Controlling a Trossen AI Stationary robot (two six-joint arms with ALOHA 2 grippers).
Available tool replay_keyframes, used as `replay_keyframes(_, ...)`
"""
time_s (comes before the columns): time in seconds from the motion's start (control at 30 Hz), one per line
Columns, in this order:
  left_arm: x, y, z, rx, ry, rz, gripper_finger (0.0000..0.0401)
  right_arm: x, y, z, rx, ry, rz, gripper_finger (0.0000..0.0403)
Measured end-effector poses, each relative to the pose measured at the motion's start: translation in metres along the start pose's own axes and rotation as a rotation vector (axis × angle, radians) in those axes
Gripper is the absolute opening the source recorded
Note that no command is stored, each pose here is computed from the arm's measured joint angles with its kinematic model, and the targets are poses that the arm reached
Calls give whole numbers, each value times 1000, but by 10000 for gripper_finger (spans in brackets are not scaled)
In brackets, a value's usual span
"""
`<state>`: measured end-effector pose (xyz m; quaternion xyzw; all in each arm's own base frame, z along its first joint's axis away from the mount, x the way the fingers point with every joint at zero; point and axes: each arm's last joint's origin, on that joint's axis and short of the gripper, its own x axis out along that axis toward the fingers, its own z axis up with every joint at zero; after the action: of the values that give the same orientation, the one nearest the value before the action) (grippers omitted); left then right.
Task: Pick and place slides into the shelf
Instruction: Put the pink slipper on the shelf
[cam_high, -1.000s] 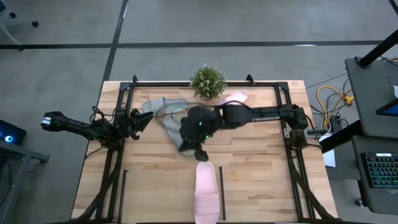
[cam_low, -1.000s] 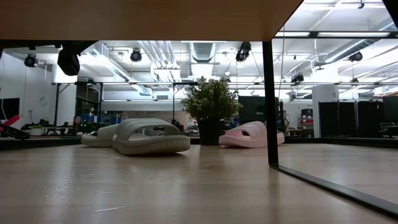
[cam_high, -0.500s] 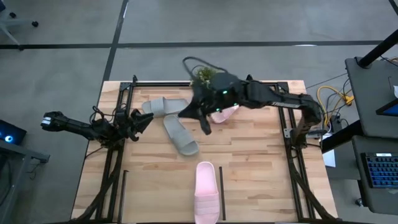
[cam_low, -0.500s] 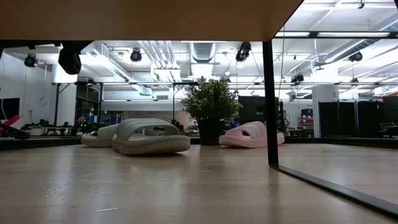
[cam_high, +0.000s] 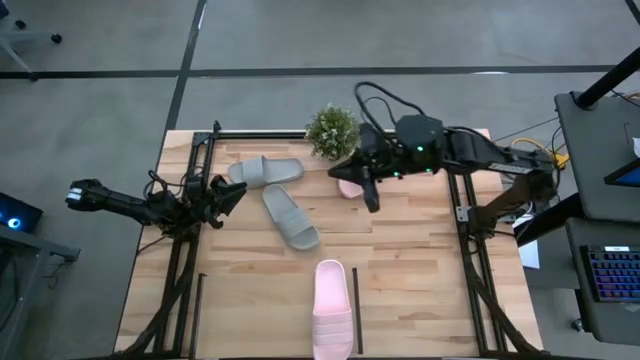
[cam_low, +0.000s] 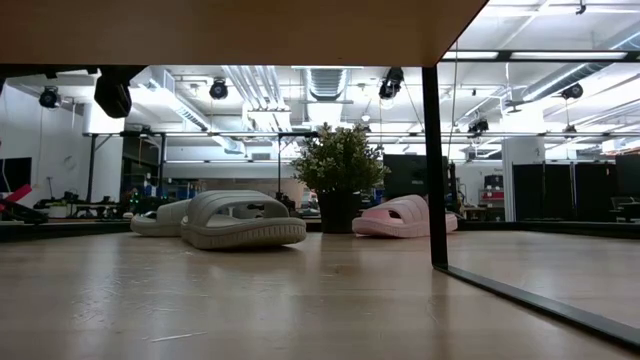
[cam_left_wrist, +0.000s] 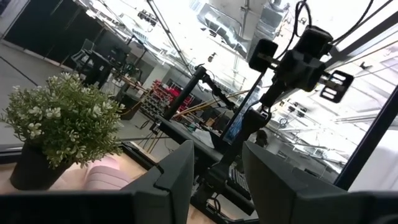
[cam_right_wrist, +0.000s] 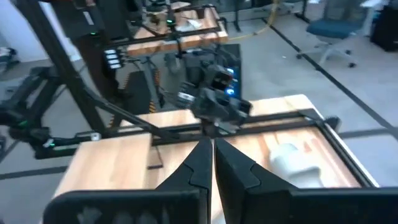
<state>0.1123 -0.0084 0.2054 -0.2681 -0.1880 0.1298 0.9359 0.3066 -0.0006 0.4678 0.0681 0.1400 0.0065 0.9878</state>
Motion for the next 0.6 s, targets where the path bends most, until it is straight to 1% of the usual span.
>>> replay_keyframes(0.13, 0, 0, 0, 0, 1, 0, 123, -15, -4, -20, 33, 26, -54, 8)
replay_keyframes(0.27, 0, 0, 0, 0, 1, 0, 123, -23, -13, -49, 80, 70, -89, 8)
replay_keyframes(0.47, 0, 0, 0, 1, -1, 5, 123, -28, -34, -91, 171, 149, -170, 8)
replay_keyframes(0.6, 0, 0, 0, 1, -3, 9, 123, -32, -53, -112, 232, 190, -235, 9)
